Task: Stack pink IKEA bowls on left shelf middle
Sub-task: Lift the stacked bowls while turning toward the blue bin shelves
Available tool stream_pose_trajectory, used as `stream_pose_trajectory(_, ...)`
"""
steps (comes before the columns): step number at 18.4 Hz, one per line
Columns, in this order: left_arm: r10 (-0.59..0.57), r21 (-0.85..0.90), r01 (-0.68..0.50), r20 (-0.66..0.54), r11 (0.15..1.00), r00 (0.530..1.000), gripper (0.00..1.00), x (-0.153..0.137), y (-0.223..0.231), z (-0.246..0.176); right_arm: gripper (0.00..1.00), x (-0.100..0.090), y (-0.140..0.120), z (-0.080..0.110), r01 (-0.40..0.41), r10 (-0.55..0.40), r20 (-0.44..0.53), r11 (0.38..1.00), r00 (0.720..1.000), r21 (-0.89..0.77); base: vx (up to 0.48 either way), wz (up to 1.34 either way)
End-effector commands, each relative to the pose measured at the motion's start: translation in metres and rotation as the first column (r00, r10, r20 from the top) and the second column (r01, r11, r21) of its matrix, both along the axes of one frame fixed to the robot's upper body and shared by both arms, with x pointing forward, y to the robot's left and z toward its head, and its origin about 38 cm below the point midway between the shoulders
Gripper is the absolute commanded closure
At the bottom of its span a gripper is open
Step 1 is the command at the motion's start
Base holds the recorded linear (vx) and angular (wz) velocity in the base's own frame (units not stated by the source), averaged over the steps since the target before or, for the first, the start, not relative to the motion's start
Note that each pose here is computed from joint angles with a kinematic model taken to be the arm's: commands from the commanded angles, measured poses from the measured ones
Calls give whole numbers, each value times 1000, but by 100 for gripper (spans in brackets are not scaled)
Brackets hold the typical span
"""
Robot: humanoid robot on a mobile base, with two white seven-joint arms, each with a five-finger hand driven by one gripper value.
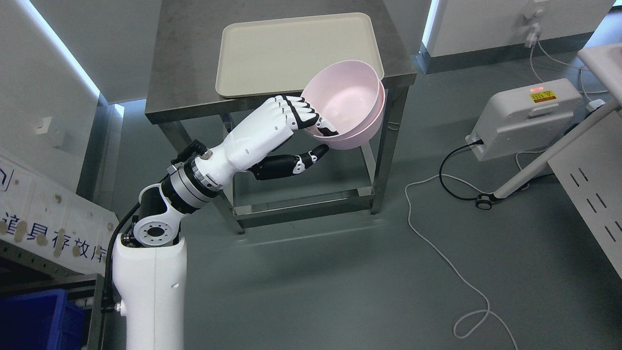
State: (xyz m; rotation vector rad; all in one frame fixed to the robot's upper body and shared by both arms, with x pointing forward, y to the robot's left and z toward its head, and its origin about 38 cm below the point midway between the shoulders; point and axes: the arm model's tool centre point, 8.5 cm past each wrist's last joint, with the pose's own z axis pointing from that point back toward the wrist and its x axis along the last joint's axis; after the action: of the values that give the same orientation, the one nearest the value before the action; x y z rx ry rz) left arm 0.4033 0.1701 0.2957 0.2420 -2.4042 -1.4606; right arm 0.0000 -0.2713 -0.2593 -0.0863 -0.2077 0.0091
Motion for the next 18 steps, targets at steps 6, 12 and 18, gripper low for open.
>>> stream_pose_trajectory(6,56,-19,-56,44,998,997,97,-8,24,10,0,6,-11,1,4,-4,17,1000,1000,-18,-394,201)
stream_pose_trajectory(12,58,-19,-57,50,998,997,97,-9,24,12,0,6,-11,1,4,-4,17,1000,1000,-18,-354,246)
stream_pose_trajectory(18,81,-31,-80,54,996,995,97,-8,33,14,0,6,-11,1,4,-4,17,1000,1000,-18,-329,688)
